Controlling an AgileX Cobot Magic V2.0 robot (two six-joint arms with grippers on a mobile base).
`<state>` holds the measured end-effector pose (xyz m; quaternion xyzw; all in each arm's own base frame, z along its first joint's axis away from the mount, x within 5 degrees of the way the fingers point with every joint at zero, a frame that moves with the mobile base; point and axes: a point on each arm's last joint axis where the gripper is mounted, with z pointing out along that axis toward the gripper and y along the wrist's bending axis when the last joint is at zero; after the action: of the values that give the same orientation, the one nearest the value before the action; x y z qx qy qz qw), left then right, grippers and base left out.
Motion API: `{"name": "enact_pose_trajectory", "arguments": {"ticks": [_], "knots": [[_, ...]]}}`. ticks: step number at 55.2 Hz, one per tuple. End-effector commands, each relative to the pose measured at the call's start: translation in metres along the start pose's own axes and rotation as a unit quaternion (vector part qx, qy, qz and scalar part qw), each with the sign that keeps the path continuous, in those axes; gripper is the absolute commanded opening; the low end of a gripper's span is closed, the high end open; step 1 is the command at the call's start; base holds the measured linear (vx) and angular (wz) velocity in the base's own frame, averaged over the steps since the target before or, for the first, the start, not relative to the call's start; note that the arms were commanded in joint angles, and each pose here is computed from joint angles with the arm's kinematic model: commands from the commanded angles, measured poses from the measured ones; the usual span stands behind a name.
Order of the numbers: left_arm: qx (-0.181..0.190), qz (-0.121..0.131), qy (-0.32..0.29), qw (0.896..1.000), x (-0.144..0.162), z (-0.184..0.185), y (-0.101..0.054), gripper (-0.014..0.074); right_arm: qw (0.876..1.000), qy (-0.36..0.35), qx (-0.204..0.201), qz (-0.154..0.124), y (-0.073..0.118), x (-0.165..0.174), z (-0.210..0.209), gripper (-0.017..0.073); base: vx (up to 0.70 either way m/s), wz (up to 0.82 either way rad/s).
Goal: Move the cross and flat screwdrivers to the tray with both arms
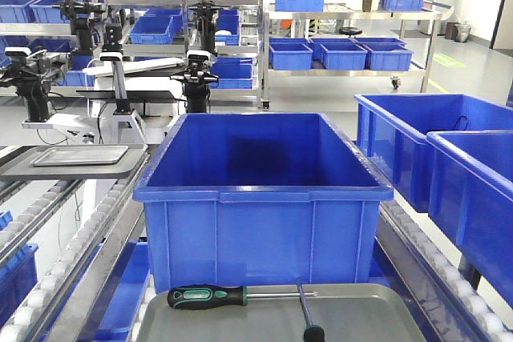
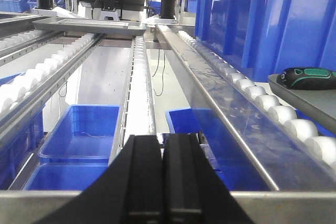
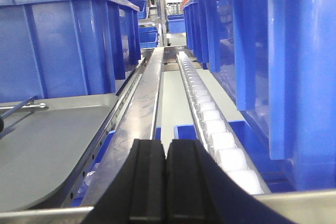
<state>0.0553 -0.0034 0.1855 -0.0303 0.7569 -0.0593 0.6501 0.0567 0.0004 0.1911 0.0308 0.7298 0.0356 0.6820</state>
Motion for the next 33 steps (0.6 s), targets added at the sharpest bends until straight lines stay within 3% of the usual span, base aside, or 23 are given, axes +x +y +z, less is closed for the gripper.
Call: {"name": "enact_pose_trajectory", "arguments": {"ticks": [1, 33], "knots": [[0.002, -0.007, -0.04, 0.999, -0.0119, -0.0027, -0.0012, -0.0006, 0.999, -0.045, -0.002, -0.003, 0.0005, -0.0063, -0.0004, -0.0008, 0.0, 0.0], [0.002, -0.007, -0.04, 0.999, -0.0119, -0.0027, -0.0012, -0.0006, 0.999, -0.045, -0.002, -0.003, 0.0005, -0.0063, -0.0004, -0.0008, 0.0, 0.0]]}}
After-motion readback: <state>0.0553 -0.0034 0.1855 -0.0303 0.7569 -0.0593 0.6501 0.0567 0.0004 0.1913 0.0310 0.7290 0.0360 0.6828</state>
